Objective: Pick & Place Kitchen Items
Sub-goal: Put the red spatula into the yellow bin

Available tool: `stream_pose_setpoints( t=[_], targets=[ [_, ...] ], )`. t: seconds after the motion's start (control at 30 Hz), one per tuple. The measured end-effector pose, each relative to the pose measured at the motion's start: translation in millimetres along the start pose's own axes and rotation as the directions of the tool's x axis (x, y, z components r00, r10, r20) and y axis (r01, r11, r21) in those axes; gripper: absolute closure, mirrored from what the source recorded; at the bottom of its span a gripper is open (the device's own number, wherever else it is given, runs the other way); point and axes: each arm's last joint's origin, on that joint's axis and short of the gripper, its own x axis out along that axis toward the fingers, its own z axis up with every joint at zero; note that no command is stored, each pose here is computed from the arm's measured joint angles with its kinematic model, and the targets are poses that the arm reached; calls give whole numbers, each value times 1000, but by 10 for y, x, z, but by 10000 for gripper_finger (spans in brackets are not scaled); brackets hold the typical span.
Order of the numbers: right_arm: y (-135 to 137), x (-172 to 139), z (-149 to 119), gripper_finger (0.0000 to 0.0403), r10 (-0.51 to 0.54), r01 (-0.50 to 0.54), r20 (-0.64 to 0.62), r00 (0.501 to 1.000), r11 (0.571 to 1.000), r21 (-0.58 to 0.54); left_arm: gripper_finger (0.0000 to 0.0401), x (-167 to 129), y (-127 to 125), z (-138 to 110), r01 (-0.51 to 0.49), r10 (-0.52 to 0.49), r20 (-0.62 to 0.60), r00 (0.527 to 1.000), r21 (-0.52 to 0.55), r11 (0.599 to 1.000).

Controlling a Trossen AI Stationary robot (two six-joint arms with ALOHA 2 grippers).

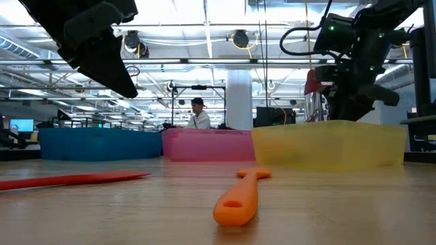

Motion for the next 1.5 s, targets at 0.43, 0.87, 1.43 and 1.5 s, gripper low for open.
stream_pose_setpoints(
  t=[0.43, 0.87, 1.43, 1.5],
  targets=[
    [62, -114, 416, 257, -89, 77, 392, 915, 996, 45, 279, 0, -190, 38, 203, -209, -29, 978, -127, 971],
    [258, -383, 779, 265, 8, -25, 750, 661, 1000, 11, 279, 186, -649, -507, 253, -292, -163, 943, -223, 941],
    [371, -291, 823, 269, 80, -119, 737, 671, 993, 1, 279, 105, -739, -693, 176, -223, -221, 949, -215, 961],
    [431, -227, 843, 269, 103, -138, 722, 684, 990, -10, 279, 63, -753, -608, 153, -194, -226, 955, -187, 970]
  ],
)
